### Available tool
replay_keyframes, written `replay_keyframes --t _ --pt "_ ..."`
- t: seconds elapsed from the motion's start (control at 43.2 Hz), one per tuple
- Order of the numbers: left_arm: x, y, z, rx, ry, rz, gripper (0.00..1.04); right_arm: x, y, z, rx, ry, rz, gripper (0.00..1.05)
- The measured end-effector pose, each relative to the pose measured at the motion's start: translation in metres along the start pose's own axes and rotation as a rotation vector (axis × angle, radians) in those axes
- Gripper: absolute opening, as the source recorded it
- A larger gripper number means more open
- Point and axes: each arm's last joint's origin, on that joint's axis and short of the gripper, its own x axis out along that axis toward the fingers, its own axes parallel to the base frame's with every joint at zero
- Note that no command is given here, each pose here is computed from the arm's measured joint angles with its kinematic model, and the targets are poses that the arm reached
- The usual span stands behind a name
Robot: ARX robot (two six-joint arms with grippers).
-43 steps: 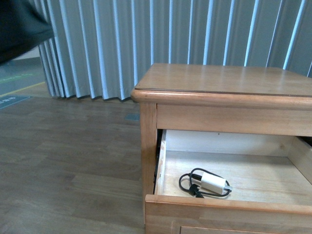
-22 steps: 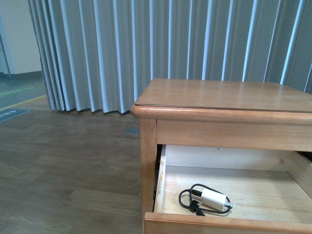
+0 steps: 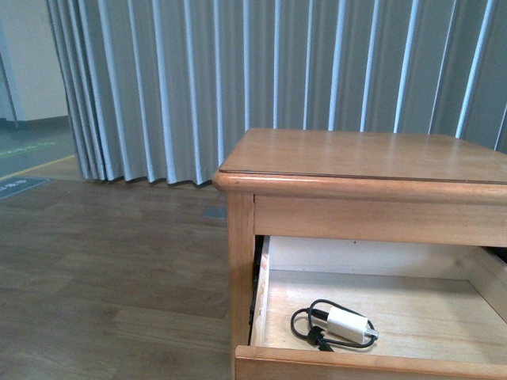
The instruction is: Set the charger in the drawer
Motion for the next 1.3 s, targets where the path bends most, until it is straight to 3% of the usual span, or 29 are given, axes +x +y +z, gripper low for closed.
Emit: replay_keyframes --t 0.347,0.717,0.763,0.833,0.949,1.203,1.226,1.296 --pt "-0.013 0.017 -0.015 0.007 0.007 0.014 0.04 0.0 0.0 0.0 0.0 0.0 0.0 0.96" --pt "-0.014 0.018 -0.029 0.008 0.0 0.008 0.04 0.0 0.0 0.0 0.0 0.0 0.0 0.96" --pt "-0.014 0.018 -0.029 0.008 -0.003 0.008 0.04 0.001 -0.001 -0.001 -0.074 -0.065 -0.055 0.96" --pt "-0.014 0.018 -0.029 0.008 -0.004 0.009 0.18 0.003 -0.001 -0.002 -0.181 -0.082 -0.112 0.96" --pt "-0.014 0.018 -0.029 0.008 -0.005 0.008 0.43 0.016 -0.002 -0.016 -0.254 0.097 -0.121 0.96" --pt "-0.014 0.018 -0.029 0.008 -0.005 0.008 0.97 0.041 0.016 -0.044 -0.365 0.434 0.02 0.96" --pt "-0.014 0.018 -0.029 0.009 -0.005 0.008 1.0 0.044 0.019 -0.045 -0.369 0.451 0.031 0.96" --pt "-0.014 0.018 -0.029 0.01 -0.005 0.008 0.98 0.056 0.03 -0.047 -0.377 0.478 0.065 0.96"
